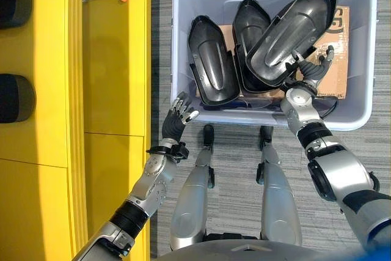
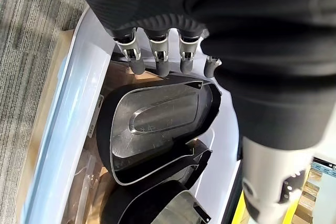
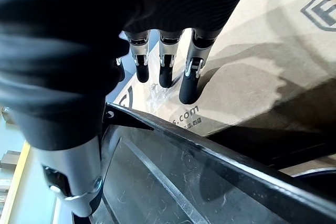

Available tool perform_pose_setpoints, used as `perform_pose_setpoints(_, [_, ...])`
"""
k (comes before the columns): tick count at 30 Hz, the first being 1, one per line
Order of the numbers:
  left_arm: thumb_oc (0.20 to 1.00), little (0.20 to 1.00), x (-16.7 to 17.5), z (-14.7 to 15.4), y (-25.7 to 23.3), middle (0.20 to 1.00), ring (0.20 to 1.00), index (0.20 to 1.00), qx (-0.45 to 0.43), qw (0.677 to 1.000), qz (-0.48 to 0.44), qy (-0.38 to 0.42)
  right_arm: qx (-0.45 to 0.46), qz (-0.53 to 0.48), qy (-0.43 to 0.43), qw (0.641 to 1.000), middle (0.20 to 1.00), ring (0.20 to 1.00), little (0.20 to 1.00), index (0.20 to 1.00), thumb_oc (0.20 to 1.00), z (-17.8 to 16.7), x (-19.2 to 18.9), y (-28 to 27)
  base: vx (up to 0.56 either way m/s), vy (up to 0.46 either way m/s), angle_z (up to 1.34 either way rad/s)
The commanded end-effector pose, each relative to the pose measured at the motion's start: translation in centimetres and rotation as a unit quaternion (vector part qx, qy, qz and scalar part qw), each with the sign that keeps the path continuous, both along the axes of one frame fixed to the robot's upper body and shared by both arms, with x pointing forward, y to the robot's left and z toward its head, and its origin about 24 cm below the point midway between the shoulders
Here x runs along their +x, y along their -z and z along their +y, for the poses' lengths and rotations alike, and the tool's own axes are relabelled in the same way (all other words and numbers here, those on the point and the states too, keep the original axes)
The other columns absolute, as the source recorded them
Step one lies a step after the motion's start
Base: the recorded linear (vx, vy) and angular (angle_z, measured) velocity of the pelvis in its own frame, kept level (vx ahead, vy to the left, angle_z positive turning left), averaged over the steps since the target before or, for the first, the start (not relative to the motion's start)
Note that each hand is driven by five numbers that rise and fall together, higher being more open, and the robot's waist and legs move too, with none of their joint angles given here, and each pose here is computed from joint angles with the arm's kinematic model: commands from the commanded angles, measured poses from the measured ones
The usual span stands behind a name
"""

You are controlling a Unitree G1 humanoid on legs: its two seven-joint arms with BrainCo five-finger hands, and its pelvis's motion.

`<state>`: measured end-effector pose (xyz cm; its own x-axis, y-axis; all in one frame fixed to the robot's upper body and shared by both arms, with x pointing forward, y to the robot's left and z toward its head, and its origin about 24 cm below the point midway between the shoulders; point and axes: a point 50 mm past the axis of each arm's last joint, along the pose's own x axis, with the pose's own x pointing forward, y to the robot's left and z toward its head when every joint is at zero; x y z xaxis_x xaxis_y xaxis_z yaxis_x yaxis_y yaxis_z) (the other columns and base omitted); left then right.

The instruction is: Move parts from the plastic box to the shelf.

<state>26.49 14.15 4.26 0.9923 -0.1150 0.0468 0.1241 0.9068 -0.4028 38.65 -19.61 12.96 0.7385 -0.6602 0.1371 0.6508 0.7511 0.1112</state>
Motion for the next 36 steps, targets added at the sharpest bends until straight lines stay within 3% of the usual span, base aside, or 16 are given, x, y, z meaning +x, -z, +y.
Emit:
perform_pose_setpoints(1, [1.000, 1.000, -0.2, -0.1, -2.1, 1.000, 1.000, 1.000, -0.001, 0.999, -0.051, 0.017, -0.021, 0.062, -0.017, 0.998, 1.000, 1.000, 1.000, 1.000, 1.000, 1.2, 0.2, 1.7, 0.00, 0.000, 0.00])
perform_pose_setpoints(3, [1.000, 1.000, -0.2, -0.1, -2.1, 1.000, 1.000, 1.000, -0.001, 0.998, -0.052, 0.018, -0.028, 0.077, -0.018, 0.996, 1.000, 1.000, 1.000, 1.000, 1.000, 1.1, 0.2, 2.0, 0.00, 0.000, 0.00])
perform_pose_setpoints(4, [1.000, 1.000, -0.2, -0.1, -2.1, 1.000, 1.000, 1.000, 0.001, 0.999, -0.051, 0.019, -0.035, 0.092, -0.018, 0.995, 0.947, 0.947, 0.947, 0.947, 0.947, 1.0, 0.2, 2.5, 0.00, 0.000, 0.00])
perform_pose_setpoints(6, [1.000, 1.000, -0.2, -0.2, -2.1, 1.000, 1.000, 1.000, 0.000, 0.998, -0.052, 0.020, -0.044, 0.119, -0.022, 0.992, 0.200, 0.200, 0.200, 0.200, 0.200, 1.0, 0.2, 3.2, 0.00, 0.000, 0.00])
perform_pose_setpoints(10, [1.000, 1.000, 0.0, 0.0, -2.1, 1.000, 1.000, 1.000, 0.008, 0.998, -0.050, 0.022, -0.032, 0.165, -0.020, 0.986, 0.200, 0.200, 0.200, 0.200, 0.200, 0.5, 0.3, 3.9, 0.00, 0.000, 0.00])
perform_pose_setpoints(25, [1.000, 1.000, 0.0, 0.4, -2.7, 1.000, 1.000, 1.000, 0.000, 0.998, -0.059, 0.016, -0.020, 0.160, -0.015, 0.987, 0.200, 0.200, 0.200, 0.200, 0.200, -0.4, 0.4, 3.4, 0.00, -0.001, 0.01])
perform_pose_setpoints(30, [1.000, 1.000, 0.0, 0.9, -2.6, 1.000, 1.000, 1.000, -0.001, 0.998, -0.056, 0.007, -0.019, 0.115, -0.020, 0.993, 0.200, 0.200, 0.200, 0.200, 0.200, 0.2, 0.8, 1.9, 0.00, 0.000, 0.00])
perform_pose_setpoints(36, [1.000, 1.000, -0.2, 1.8, -2.1, 1.000, 1.000, 1.000, -0.001, 0.999, -0.043, -0.018, -0.025, -0.048, -0.084, 0.995, 0.200, 0.200, 0.200, 0.200, 0.200, 2.9, -0.1, -2.5, 0.00, -0.003, -0.01])
